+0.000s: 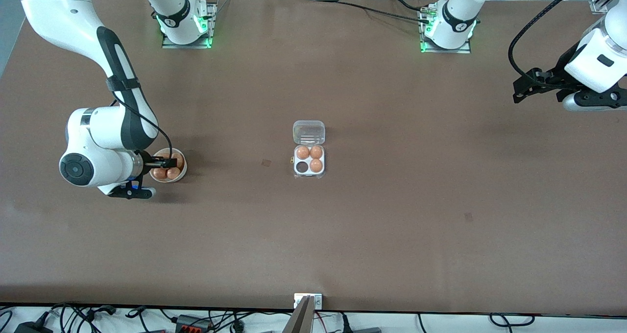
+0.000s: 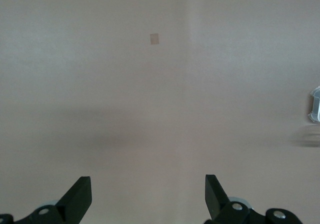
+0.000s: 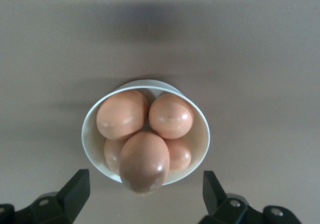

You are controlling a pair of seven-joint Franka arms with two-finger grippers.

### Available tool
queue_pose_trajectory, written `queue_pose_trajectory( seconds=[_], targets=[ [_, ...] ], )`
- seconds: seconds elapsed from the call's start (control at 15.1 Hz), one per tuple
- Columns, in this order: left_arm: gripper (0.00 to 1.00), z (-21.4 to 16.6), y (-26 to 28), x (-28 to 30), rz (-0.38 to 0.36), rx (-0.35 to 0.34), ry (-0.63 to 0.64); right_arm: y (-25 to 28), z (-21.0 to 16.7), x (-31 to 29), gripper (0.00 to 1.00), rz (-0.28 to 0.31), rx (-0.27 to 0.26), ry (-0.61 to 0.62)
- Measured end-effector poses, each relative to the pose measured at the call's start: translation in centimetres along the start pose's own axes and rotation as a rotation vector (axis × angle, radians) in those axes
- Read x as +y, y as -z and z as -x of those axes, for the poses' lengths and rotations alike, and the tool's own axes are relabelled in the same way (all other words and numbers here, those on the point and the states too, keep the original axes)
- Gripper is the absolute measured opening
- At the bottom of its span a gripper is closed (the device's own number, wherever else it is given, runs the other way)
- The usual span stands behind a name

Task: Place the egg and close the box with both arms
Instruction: 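Lift the brown egg from the bowl with the right gripper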

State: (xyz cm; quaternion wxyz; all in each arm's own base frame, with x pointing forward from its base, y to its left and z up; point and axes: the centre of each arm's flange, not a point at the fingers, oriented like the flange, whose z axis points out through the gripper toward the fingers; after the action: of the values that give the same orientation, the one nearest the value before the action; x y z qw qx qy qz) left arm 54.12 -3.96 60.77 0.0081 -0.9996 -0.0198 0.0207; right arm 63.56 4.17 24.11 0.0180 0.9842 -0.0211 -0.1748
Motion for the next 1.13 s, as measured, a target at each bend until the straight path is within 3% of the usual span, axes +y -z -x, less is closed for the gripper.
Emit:
queue_pose_trajectory(
  seconds=[0.27,0.33,0.53,0.6,0.93,1.13],
  targets=[
    [1.00,0.0,0.0,0.0,0.000,0.000,0.000,-0.8,-0.3,0.0,0.96,0.001,-0.005,-0.002],
    [1.00,0.0,0.0,0.0,0.000,0.000,0.000,-0.8,-0.3,0.0,0.91,0.001,-0.005,-0.002],
    [1.00,0.0,0.0,0.0,0.000,0.000,0.000,-0.8,-0.2,-0.2,0.62,0.002,-0.007,0.001],
    [1.00,0.0,0.0,0.0,0.000,0.000,0.000,-0.8,-0.2,-0.4,0.48,0.003,-0.008,0.003],
    [1.00,0.0,0.0,0.0,0.000,0.000,0.000,1.3,-0.1,-1.3,0.46,-0.013,-0.007,0.008],
    [1.00,0.0,0.0,0.0,0.000,0.000,-0.001,9.2,0.3,-5.3,0.46,-0.083,0.055,0.054]
  ],
)
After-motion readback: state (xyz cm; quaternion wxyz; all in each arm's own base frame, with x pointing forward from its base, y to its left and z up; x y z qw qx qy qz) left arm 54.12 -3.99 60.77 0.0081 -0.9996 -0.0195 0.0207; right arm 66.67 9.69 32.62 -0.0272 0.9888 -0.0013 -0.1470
